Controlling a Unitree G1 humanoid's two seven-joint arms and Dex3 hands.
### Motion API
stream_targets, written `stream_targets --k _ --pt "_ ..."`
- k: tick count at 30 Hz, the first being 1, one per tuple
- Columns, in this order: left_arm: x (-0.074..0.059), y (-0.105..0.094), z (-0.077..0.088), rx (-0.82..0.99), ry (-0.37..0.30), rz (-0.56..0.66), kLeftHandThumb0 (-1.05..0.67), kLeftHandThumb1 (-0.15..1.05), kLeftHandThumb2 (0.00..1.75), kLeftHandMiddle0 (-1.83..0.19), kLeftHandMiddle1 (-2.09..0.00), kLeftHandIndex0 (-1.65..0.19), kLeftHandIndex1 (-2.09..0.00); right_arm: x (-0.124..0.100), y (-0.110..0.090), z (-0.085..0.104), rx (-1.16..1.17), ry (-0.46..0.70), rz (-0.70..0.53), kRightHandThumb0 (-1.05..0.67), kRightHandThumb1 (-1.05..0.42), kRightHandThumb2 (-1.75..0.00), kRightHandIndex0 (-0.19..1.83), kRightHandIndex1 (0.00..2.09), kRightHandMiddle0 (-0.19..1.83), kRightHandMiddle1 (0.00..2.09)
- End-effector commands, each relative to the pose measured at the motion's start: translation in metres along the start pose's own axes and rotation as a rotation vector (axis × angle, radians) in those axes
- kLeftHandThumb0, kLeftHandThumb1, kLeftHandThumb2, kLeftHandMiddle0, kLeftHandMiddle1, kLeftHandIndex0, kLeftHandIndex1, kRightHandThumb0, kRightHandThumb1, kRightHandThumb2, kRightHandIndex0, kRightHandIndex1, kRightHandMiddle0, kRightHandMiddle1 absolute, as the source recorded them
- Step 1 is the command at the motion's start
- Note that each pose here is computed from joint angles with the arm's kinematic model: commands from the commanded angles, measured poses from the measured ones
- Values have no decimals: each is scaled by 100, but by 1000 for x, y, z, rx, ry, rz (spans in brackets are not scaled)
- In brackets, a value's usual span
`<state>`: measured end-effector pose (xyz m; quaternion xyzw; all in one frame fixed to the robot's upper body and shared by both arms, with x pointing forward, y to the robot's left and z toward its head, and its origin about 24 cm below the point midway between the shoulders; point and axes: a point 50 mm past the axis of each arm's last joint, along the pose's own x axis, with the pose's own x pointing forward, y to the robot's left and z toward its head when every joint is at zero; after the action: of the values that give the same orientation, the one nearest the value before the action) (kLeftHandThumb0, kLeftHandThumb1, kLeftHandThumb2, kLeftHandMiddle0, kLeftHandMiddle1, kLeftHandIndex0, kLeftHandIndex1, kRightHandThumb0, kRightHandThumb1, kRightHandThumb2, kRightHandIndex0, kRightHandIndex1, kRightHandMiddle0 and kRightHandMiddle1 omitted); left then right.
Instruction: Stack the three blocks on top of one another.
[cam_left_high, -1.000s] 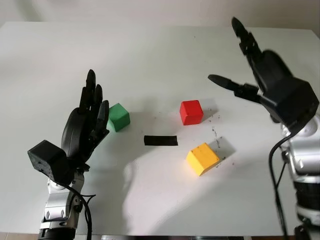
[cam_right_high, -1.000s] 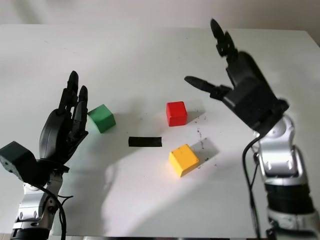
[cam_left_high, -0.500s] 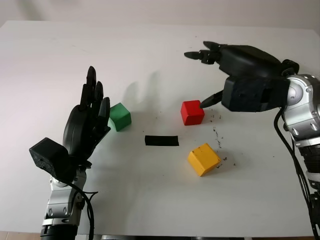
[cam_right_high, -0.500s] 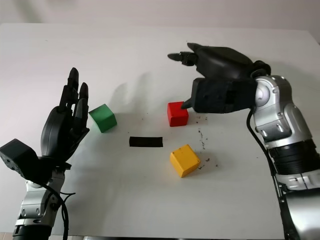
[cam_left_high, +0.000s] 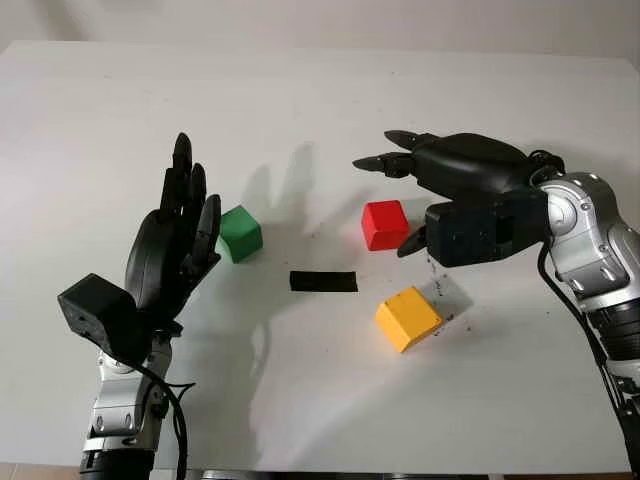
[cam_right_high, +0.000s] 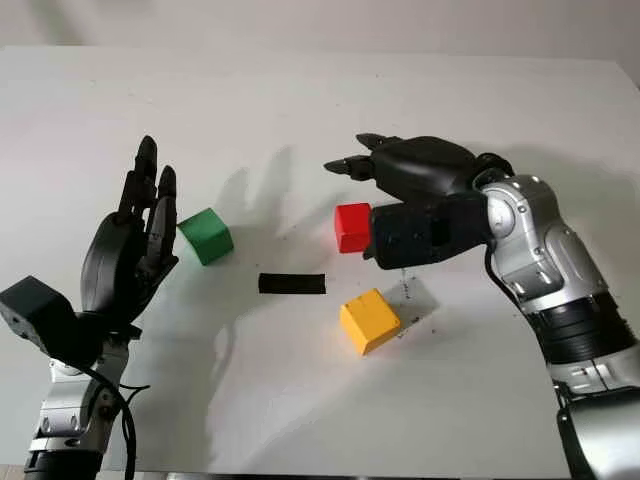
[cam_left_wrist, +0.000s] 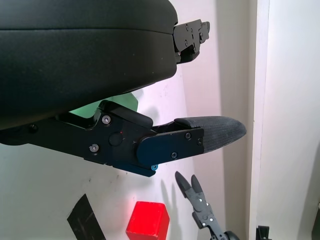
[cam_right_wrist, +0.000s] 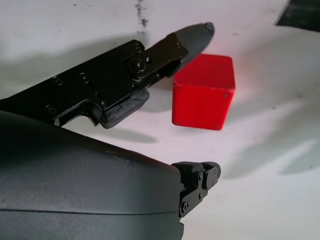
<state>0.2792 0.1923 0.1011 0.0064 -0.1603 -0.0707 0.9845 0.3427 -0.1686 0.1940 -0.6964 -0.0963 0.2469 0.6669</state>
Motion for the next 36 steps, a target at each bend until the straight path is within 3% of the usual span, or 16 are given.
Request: stream_targets --k 1,14,29,30,33,36 --pt "-2 2 3 7 -10 -1 -72 105 55 19 0 19 0 -2 4 -3 -64 16 10 -75 -88 -7 -2 6 30 8" --pt "-3 2 2 7 -7 -6 -72 105 55 19 0 19 0 1 15 -1 -204 -6 -47 -63 -95 -6 5 7 47 11" --pt "-5 2 0 10 16 -5 -75 105 51 19 0 19 0 6 22 -3 -116 -43 -124 -58 -94 -5 21 10 69 26" --pt "-5 2 0 9 17 -5 -75 105 51 19 0 19 0 5 22 -3 -111 -48 -132 -57 -93 -5 23 10 71 30" --pt "-5 2 -1 10 18 -5 -74 105 51 19 0 19 0 5 22 -4 -95 -59 -158 -52 -95 -5 29 7 56 85" --pt "-5 2 -1 16 18 -2 -74 105 52 19 0 19 0 6 22 -4 -79 -79 -196 -46 -95 -6 35 8 51 117"
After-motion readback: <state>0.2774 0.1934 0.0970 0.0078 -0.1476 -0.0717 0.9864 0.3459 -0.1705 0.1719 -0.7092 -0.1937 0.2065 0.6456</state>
